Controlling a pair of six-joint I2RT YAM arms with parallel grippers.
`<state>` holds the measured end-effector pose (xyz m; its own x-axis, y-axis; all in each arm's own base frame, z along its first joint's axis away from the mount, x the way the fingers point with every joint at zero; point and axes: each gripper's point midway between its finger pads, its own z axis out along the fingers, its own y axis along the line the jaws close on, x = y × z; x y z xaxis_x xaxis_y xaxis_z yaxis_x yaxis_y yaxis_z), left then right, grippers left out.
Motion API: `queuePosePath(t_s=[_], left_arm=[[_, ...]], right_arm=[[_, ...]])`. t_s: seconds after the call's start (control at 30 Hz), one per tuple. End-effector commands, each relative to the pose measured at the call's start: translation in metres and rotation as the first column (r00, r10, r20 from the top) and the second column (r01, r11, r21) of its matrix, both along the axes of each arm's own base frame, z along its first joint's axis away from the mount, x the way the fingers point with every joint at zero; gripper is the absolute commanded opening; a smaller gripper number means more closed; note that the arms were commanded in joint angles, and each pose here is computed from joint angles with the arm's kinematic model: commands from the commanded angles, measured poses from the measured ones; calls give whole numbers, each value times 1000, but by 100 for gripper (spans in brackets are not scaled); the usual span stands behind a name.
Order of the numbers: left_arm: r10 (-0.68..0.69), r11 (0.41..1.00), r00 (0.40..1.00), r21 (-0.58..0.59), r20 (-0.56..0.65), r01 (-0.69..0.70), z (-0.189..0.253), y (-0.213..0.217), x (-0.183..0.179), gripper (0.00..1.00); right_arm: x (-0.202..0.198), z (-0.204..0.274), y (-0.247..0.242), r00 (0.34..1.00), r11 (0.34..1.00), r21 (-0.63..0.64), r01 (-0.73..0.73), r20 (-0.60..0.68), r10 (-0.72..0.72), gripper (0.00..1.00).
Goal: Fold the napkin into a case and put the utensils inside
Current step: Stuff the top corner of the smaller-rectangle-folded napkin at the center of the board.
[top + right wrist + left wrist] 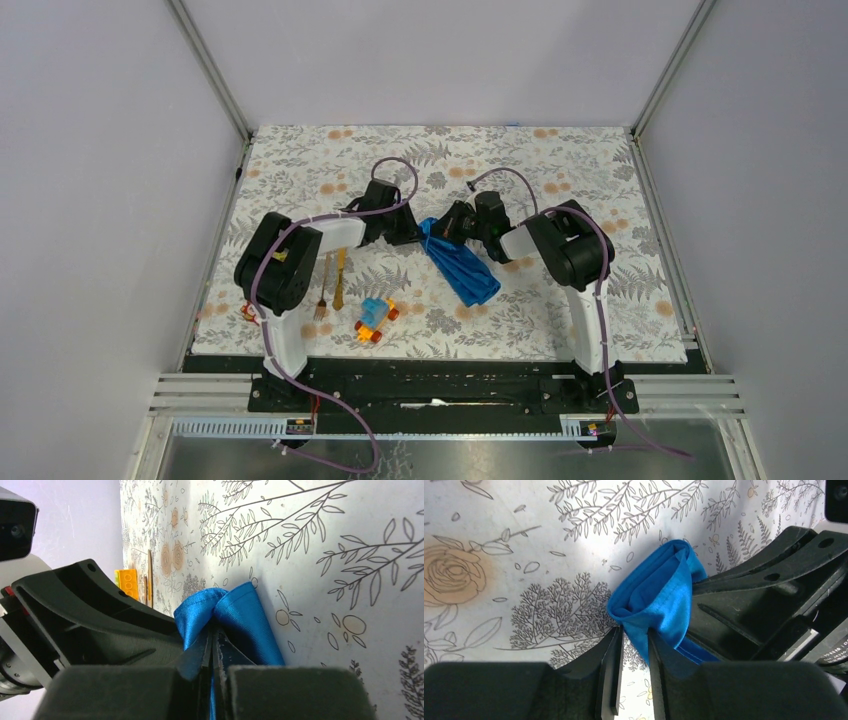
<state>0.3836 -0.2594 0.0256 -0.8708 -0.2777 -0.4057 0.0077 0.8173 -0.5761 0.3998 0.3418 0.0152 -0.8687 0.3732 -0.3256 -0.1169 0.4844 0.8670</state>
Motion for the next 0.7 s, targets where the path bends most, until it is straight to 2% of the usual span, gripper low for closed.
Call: queuePosePath(t_s=[0.0, 0.13, 0.3, 0.47, 0.67], left_arm=[[-44, 999, 999, 29, 4, 43, 6, -2, -18, 32], [-32, 999, 999, -3, 33, 33, 29, 10, -17, 37], [-18, 999, 996, -33, 87, 21, 59, 15, -9, 37], [-33, 997, 994, -60, 100, 39, 68, 7, -2, 33], [-53, 994, 994, -89, 94, 62, 66, -3, 4, 29]], right_arm=[[-12, -14, 0, 1000, 999, -34, -7, -14, 7, 0], [-16, -12, -4, 1000, 999, -36, -15, -13, 15, 0], [-16, -4, -4, 1000, 999, -40, -29, -3, 29, 9], [-18, 13, -6, 999, 998, -52, -38, 9, 39, 14], [-19, 34, -15, 999, 997, -68, -41, 27, 43, 15]])
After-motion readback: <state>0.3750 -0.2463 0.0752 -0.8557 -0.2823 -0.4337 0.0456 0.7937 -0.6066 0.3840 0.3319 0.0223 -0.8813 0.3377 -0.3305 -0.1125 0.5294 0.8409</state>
